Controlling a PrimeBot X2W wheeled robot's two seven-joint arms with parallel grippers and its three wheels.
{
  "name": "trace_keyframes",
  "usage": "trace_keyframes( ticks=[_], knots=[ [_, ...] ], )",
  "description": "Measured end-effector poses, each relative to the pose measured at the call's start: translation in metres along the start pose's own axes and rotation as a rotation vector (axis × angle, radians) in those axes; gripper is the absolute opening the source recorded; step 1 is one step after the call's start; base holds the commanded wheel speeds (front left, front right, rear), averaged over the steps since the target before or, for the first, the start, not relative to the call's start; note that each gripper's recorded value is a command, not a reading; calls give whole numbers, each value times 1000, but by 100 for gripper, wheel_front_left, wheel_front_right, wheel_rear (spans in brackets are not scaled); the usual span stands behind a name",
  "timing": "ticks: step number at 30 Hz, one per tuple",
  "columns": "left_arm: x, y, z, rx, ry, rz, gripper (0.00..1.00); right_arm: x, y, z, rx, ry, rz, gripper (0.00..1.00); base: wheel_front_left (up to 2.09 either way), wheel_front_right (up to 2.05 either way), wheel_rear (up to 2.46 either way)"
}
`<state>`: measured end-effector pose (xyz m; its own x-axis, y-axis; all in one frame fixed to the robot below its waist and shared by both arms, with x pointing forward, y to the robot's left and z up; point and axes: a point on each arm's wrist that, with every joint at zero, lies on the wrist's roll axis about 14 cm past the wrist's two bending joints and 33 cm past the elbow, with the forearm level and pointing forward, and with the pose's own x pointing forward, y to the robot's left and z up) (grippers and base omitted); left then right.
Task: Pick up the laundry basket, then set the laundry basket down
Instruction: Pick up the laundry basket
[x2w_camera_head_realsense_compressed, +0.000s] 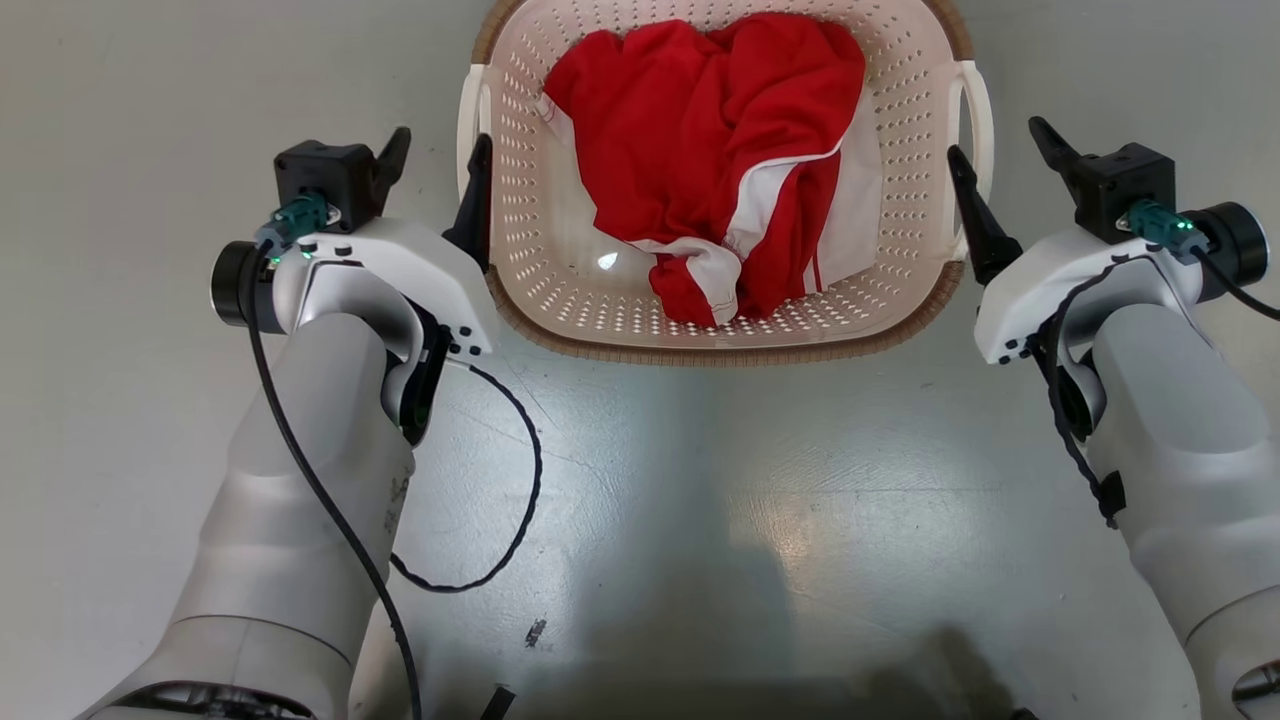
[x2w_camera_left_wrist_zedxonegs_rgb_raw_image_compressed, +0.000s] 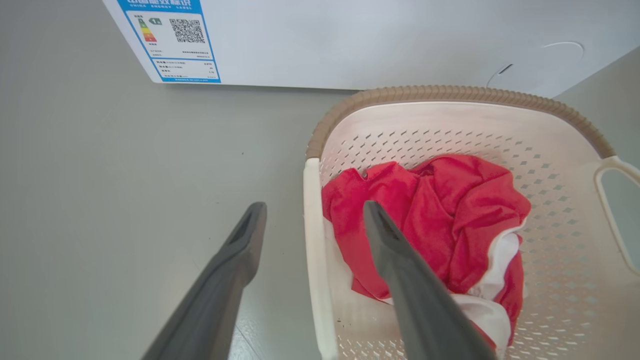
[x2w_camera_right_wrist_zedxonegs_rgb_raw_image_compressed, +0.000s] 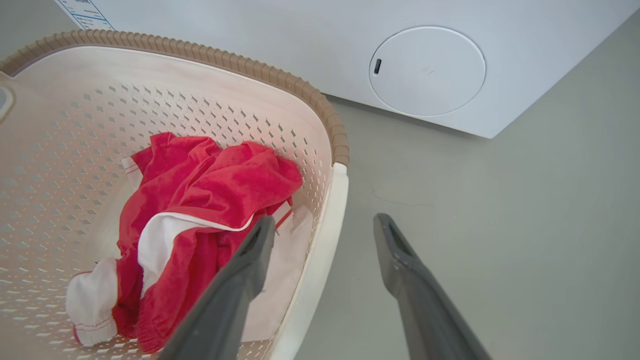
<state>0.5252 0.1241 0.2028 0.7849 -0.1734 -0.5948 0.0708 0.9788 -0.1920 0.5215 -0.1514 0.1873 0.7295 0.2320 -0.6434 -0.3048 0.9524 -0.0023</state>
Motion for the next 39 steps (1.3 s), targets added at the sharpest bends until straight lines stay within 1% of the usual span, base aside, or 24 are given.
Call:
trace_keyframes(
  ticks=[5,9,14,24,31,39],
  knots=[
    [2,-4,-7,2,18,-12,100,2,4,-4,3,7,9,100,0,0,0],
    [10,-5,-10,3,24,-14,100,5,5,-15,14,26,11,100,0,0,0],
    [18,-4,-25,-9,58,-13,100,13,6,-27,20,46,17,100,0,0,0],
    [32,-6,-45,15,107,-33,100,29,18,-45,36,75,44,100,0,0,0],
    [43,-11,-54,45,147,-59,100,45,23,-39,59,67,49,100,0,0,0],
    [49,-16,-57,56,193,-73,100,50,24,-40,74,93,45,100,0,0,0]
  ],
)
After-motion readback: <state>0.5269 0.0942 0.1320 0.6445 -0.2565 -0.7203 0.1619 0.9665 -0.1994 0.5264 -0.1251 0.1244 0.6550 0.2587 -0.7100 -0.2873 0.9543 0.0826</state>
